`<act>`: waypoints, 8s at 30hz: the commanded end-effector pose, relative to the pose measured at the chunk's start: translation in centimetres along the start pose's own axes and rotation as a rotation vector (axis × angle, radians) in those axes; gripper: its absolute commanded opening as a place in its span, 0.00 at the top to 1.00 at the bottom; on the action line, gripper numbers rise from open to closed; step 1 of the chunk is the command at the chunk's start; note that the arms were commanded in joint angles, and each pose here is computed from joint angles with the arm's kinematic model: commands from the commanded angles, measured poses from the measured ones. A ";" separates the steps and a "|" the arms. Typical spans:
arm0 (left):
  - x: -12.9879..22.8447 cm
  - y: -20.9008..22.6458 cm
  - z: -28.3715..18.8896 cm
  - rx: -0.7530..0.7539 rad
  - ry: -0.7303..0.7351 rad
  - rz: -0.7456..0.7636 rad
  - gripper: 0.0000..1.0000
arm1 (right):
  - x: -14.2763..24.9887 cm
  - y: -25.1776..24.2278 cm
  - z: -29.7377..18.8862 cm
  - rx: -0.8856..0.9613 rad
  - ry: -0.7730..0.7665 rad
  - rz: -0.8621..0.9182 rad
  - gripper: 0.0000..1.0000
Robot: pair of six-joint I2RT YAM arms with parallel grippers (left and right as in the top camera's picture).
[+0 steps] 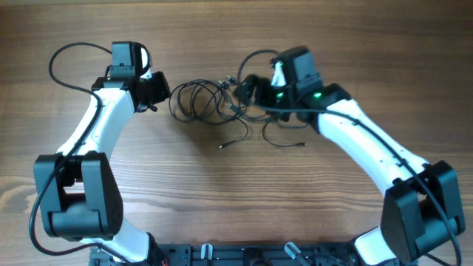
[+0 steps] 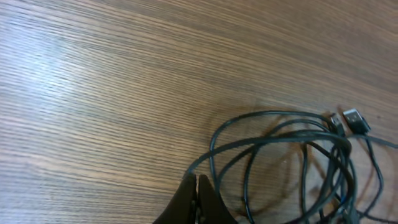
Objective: Untangle cables
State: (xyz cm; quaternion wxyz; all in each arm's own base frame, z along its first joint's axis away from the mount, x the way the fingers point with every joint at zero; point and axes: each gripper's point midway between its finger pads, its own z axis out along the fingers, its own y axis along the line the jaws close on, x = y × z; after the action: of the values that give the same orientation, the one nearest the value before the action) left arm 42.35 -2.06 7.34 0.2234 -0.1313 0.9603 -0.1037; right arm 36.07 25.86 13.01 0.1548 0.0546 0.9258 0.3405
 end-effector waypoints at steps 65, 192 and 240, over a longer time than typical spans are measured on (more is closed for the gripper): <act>0.3 -1.4 2.1 0.238 0.068 -0.098 0.96 | 0.0 6.3 15.9 -0.080 -0.113 -0.066 0.63; 2.9 -4.9 4.8 0.185 0.094 0.177 0.85 | -3.3 12.6 -10.0 -0.630 0.117 -0.296 0.96; 2.9 -4.9 4.8 0.185 0.094 0.177 0.00 | -10.0 2.0 -26.3 -0.316 -0.377 -0.159 0.96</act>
State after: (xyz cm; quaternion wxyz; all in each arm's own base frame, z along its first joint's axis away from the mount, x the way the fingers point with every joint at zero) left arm 43.23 -8.17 3.83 0.2043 -0.0217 0.9622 -0.1791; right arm 35.61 11.21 37.34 0.3412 0.0174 0.8033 0.4878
